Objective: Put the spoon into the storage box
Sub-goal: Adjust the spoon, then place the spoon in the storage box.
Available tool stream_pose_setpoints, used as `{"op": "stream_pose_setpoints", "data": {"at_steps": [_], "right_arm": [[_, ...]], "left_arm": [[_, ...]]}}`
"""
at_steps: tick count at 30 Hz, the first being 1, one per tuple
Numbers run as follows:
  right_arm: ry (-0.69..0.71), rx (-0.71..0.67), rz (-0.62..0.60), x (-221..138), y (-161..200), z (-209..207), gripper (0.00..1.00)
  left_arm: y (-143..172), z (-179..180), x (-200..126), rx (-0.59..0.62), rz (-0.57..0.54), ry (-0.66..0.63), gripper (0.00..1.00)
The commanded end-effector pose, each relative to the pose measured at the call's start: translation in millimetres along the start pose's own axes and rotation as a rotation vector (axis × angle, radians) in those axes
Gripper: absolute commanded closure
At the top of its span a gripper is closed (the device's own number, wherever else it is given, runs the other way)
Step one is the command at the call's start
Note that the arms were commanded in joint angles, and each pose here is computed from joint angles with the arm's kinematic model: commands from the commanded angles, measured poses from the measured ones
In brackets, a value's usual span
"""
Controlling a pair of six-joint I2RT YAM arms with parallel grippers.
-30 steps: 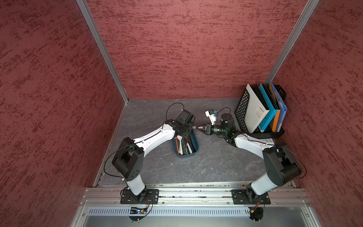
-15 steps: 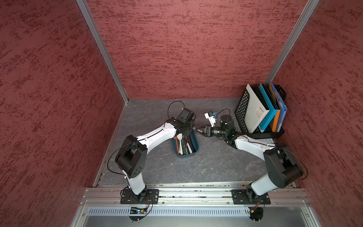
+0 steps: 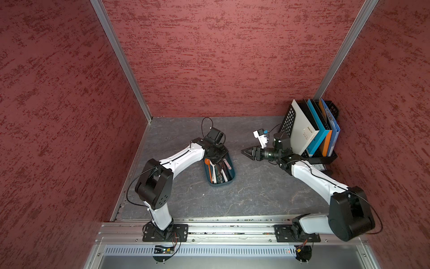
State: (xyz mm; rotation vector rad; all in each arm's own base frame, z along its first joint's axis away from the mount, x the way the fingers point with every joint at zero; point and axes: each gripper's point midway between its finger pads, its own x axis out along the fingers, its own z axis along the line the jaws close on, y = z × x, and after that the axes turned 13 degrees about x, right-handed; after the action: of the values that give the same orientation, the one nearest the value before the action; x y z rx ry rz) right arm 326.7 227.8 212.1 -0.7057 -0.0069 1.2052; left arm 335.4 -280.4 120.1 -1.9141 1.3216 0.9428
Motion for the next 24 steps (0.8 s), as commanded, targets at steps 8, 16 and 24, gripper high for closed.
{"op": "stream_pose_setpoints", "data": {"at_steps": [8, 16, 24], "right_arm": [[0.137, 0.001, 0.048, -10.4, 16.6, -25.6, 0.43], [0.176, -0.002, 0.057, -15.7, 28.1, -34.4, 0.43], [0.182, -0.001, 0.073, -13.7, 31.6, -39.6, 0.42]], "left_arm": [[37.3, 38.5, 32.5, 0.069, 0.210, -0.094, 0.98], [52.6, 56.4, 52.0, 0.028, 0.319, -0.163, 0.92], [51.6, 60.0, 40.4, 0.057, 0.310, -0.233, 0.58]]}}
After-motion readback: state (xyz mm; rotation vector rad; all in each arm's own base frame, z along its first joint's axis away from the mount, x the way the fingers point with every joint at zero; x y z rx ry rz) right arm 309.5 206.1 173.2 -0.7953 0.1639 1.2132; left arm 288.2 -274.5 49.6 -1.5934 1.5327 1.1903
